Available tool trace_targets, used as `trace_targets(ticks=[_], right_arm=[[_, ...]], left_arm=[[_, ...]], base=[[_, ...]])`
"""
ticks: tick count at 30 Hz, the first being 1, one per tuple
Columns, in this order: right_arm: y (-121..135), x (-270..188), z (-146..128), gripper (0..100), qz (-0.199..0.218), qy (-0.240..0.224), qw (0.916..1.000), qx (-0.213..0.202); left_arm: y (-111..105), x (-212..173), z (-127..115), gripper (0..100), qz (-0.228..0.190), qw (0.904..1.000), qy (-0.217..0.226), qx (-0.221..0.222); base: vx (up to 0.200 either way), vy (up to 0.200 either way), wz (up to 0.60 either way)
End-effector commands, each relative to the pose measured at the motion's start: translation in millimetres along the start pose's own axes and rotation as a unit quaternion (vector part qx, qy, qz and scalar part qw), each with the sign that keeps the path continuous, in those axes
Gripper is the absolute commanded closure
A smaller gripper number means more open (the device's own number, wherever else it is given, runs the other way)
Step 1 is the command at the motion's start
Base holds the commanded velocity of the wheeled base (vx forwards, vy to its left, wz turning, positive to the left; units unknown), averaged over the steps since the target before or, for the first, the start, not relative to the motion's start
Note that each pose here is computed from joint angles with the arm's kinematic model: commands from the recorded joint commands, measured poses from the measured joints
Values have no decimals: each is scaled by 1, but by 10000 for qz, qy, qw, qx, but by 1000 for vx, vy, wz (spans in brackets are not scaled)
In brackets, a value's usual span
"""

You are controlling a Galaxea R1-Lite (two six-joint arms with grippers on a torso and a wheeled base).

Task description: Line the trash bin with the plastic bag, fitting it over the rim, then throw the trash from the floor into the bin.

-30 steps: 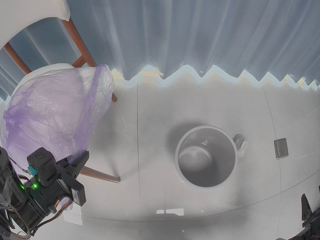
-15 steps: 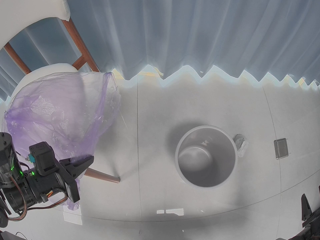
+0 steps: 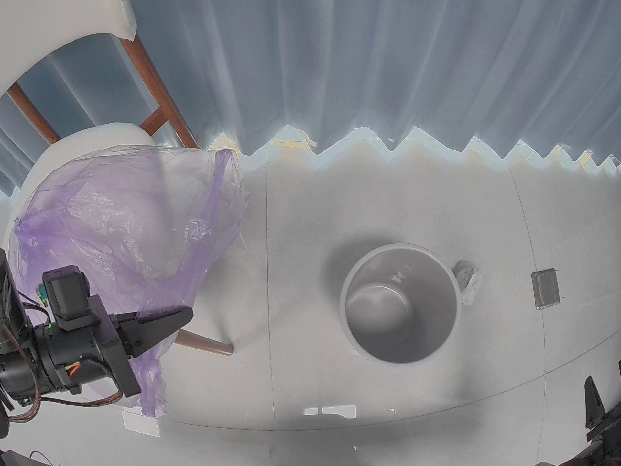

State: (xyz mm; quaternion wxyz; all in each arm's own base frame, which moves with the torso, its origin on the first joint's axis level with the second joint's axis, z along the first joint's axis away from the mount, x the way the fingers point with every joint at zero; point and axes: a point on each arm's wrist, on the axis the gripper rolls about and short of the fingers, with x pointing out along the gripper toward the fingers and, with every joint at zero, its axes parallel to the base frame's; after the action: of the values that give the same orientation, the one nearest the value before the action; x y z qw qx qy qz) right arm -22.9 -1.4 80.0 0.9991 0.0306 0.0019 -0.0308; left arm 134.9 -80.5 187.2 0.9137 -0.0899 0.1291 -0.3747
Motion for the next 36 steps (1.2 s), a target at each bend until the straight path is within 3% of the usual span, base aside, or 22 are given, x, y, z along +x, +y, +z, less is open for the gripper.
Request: trace_targets(ticks=[1, 11, 21, 25, 36], right_arm=[[0, -1, -1, 0, 6, -82, 10000, 4], [0, -1, -1, 0, 6, -82, 10000, 4], [0, -1, -1, 0, 6, -82, 10000, 4], [0, -1, -1, 0, 6, -82, 10000, 4], [0, -1, -1, 0, 6, -82, 10000, 4]], left_arm=[[-8, -15, 4, 100, -428, 9987, -212, -157], [-15, -13, 11, 100, -1270, 9917, -184, -56], [-6, -6, -12, 100, -1065, 9936, 299, -220], [-9, -3, 1, 100, -1127, 9935, 106, -136], [-2, 14, -1, 100, -1051, 9937, 325, -231]], base=[[0, 0, 0], [0, 0, 0], [0, 0, 0], [0, 0, 0], [0, 0, 0]])
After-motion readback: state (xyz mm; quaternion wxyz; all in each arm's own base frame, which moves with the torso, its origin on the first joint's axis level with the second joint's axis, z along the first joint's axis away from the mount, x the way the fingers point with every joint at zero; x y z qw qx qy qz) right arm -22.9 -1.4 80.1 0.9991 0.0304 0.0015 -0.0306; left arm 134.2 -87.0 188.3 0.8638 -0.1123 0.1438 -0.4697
